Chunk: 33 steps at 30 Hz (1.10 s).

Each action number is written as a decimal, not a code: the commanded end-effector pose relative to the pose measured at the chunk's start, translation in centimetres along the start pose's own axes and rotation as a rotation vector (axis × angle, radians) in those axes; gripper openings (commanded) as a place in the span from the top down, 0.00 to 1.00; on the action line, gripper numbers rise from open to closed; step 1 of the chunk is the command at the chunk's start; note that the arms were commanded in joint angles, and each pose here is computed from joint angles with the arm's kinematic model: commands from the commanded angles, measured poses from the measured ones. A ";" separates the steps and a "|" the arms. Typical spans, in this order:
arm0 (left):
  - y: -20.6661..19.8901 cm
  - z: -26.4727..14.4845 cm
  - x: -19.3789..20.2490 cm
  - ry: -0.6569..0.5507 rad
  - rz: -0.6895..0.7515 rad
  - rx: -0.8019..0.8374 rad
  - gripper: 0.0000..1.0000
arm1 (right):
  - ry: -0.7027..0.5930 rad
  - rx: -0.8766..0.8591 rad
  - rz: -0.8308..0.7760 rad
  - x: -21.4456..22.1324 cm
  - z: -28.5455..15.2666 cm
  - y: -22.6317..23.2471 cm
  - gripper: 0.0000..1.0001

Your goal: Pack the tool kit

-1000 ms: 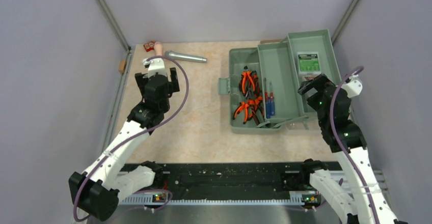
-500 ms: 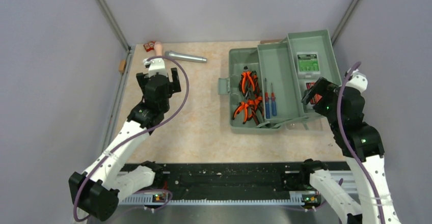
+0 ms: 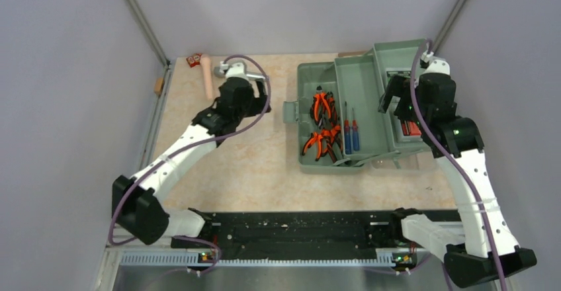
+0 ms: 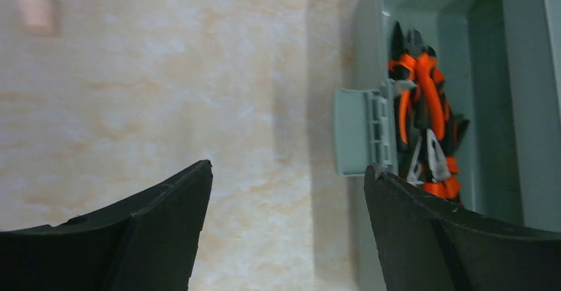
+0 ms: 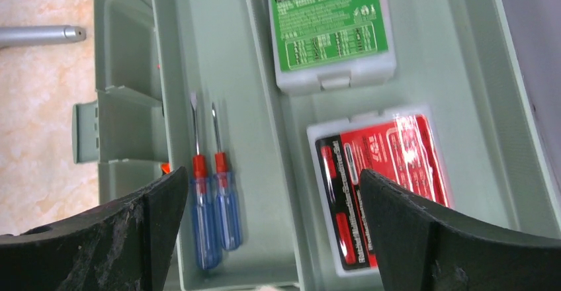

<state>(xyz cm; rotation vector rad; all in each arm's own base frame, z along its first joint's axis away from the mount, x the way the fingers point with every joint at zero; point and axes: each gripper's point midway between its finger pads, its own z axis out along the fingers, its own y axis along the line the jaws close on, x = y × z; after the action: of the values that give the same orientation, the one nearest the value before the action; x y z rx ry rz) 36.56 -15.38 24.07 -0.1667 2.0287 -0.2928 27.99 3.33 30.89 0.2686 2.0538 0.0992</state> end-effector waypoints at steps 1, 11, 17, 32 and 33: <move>-6.6 1.5 3.3 0.128 -0.036 0.112 0.13 | -0.155 -0.040 -0.009 -6.0 -0.3 1.2 0.01; -10.9 3.8 14.1 0.384 0.016 0.084 0.31 | -0.245 0.000 -0.002 -9.9 -0.1 0.3 0.01; -11.8 4.3 17.4 0.408 0.063 0.058 0.44 | -0.247 0.030 0.018 -10.0 0.3 -1.3 0.01; 0.7 0.8 13.6 0.263 -0.005 -0.290 1.00 | -0.213 -0.030 0.000 -8.4 1.6 -0.6 0.01; 1.9 0.4 13.5 0.254 -0.013 -0.316 1.00 | -0.208 -0.035 -0.002 -8.3 1.7 -0.5 0.02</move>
<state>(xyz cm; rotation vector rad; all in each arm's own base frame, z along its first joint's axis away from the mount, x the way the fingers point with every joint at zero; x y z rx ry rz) 30.62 -26.49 9.22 -0.1480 2.4363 -0.2784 32.94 0.60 36.12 0.2768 1.8894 0.0767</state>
